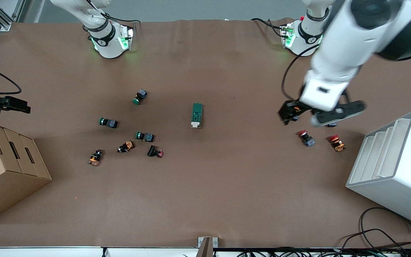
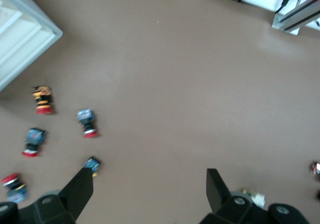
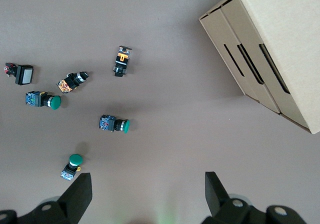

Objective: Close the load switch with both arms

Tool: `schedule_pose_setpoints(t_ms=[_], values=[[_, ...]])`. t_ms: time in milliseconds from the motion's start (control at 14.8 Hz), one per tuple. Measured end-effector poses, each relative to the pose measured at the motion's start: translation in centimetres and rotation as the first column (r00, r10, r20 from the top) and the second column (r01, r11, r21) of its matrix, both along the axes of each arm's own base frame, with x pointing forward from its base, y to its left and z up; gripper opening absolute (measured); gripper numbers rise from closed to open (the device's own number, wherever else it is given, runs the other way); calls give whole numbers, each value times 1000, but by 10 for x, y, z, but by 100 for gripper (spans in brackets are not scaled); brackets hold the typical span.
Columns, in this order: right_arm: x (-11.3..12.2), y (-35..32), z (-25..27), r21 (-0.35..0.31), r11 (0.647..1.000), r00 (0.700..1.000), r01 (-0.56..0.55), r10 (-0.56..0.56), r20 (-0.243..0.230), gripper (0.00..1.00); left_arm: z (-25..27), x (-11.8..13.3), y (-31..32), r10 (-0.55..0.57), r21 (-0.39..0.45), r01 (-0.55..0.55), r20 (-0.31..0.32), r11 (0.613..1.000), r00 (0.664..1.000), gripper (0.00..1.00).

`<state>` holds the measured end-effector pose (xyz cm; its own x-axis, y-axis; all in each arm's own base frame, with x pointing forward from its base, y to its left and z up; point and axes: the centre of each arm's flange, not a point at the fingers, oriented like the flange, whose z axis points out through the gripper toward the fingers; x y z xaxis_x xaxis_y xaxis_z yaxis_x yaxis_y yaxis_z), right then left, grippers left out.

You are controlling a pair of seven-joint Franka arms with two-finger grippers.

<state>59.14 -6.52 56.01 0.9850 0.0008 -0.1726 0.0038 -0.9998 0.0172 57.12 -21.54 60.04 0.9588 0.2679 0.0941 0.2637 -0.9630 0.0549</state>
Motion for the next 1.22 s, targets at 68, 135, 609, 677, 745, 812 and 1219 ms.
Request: schedule_pose_setpoints(t_ms=[68, 135, 609, 677, 745, 812, 1219], values=[[1, 1, -3, 0, 1000, 1000, -2, 2, -4, 100, 9, -3, 25, -34, 1, 34, -17, 999, 999, 100], [3, 2, -5, 2, 1000, 1000, -4, 4, -9, 100, 18, -7, 51, -71, 9, 71, -29, 997, 997, 100], [0, 29, -5, 12, 999, 998, -36, 37, -57, 100, 53, -36, 155, -264, 42, 269, -105, 962, 959, 100], [-2, 26, -4, 14, 999, 997, -31, 32, -64, 100, 56, -40, 161, -268, 30, 273, -111, 962, 957, 100], [-3, 23, -2, 20, 1000, 997, -24, 25, -68, 100, 58, -44, 166, -272, 9, 274, -113, 962, 956, 100], [-4, 19, -1, 31, 999, 998, -14, 16, -67, 100, 61, -48, 172, -275, -7, 276, -115, 961, 955, 100], [-13, 8, 22, 66, 998, 1000, 11, -10, -23, 100, 64, -57, 165, -298, -16, 299, -118, 954, 947, 100]])
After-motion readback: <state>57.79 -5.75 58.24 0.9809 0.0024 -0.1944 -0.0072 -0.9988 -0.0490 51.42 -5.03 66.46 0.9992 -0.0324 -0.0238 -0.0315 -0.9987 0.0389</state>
